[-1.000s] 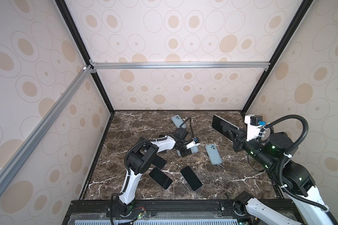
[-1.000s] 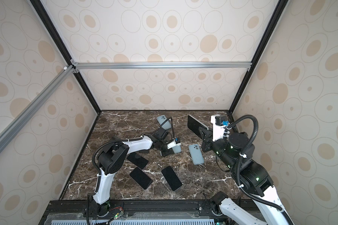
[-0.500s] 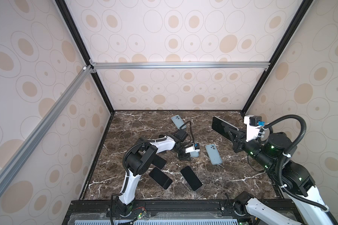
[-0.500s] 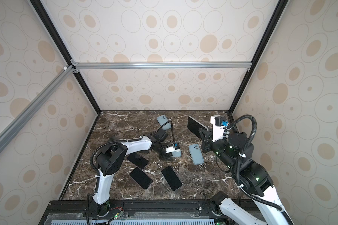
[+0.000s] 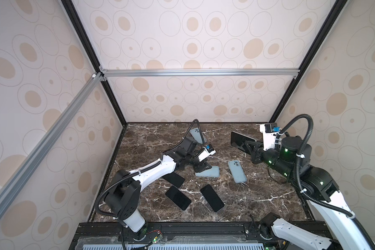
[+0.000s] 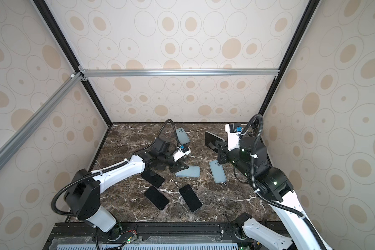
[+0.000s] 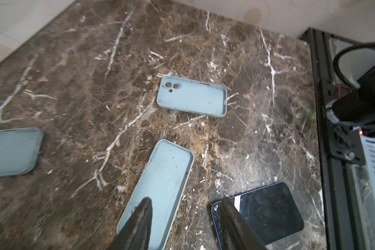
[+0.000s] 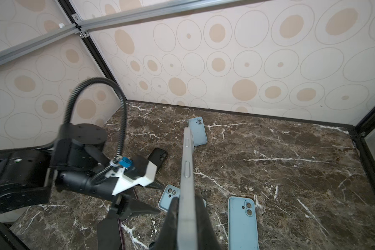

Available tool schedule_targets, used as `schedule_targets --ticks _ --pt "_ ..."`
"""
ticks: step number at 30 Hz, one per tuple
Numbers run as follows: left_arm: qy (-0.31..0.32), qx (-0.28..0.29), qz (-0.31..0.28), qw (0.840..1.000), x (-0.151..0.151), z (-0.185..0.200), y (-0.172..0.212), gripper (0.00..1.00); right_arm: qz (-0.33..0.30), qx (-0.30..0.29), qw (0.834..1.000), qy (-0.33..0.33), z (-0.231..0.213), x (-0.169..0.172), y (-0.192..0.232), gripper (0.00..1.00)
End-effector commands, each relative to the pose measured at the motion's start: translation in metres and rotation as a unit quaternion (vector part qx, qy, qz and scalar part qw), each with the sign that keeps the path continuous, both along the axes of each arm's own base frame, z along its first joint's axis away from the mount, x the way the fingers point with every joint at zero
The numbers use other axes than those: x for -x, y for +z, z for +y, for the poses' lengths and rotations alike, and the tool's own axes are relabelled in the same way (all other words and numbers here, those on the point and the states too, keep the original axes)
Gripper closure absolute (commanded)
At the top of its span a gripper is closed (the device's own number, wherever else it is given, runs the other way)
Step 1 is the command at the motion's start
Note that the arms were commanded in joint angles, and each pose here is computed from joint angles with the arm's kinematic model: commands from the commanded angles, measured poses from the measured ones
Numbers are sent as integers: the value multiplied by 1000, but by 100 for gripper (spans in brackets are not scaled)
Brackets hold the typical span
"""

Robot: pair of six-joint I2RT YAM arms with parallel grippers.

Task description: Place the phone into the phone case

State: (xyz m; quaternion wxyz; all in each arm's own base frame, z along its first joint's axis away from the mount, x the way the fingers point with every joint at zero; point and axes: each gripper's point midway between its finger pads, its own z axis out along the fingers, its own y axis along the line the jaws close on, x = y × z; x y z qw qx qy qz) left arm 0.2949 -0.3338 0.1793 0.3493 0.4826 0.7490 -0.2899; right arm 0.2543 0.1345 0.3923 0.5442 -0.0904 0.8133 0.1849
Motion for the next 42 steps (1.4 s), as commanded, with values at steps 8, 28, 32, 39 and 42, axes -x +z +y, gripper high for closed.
schedule_targets --ticks 8,28,32,39,42 --pt "253 127 184 941 -23 60 -7 52 120 -51 991 14 37 -25 -65 100" --pt "372 199 253 871 -68 81 -59 48 323 -211 921 59 92 -73 -207 100" --pt "375 191 263 868 -68 80 -74 47 352 -221 906 81 102 -76 -222 100" --pt "350 159 295 875 -54 71 -102 47 385 -209 893 105 110 -74 -245 100" --pt "343 147 296 879 -52 69 -108 49 394 -204 890 107 110 -73 -254 100"
